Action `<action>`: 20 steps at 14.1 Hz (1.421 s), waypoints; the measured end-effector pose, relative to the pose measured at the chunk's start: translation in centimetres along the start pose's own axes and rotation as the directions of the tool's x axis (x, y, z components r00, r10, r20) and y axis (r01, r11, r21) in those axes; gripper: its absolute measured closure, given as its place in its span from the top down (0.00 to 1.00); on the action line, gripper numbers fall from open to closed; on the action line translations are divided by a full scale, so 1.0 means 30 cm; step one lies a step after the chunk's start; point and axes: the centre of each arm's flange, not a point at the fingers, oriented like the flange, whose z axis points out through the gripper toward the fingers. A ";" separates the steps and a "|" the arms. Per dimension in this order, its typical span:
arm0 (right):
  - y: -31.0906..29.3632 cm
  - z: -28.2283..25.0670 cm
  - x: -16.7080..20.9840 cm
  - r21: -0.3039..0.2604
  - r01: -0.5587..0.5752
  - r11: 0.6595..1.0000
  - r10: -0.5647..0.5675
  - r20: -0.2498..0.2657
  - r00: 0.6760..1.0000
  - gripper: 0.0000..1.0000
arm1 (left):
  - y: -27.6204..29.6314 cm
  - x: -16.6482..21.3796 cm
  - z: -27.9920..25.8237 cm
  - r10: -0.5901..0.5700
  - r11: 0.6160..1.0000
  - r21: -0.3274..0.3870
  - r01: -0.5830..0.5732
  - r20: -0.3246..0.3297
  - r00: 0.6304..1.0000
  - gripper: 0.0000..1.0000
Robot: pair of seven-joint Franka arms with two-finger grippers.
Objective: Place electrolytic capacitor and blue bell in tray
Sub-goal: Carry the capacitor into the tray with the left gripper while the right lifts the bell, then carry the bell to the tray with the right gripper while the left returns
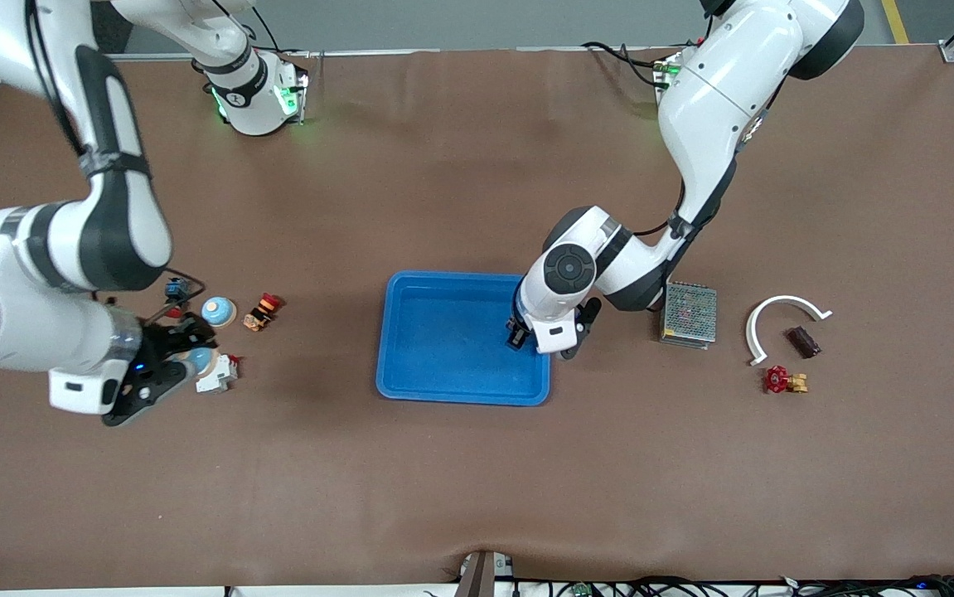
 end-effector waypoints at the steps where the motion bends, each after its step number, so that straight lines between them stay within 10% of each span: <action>1: -0.093 -0.010 0.023 -0.002 -0.049 0.999 0.049 0.005 0.999 0.68 | 0.027 0.013 -0.043 0.000 1.000 -0.016 0.000 -0.004 1.000 0.96; 9: -0.701 0.117 0.132 -0.039 -0.306 0.951 0.307 0.003 0.952 0.68 | 0.054 0.454 -0.532 0.211 0.977 0.018 -0.210 -0.099 0.972 1.00; 20: -1.013 0.544 0.139 -0.050 -0.358 0.932 0.354 -0.081 0.932 0.68 | -0.338 1.374 -0.787 0.590 0.801 0.169 -0.574 -0.070 0.804 1.00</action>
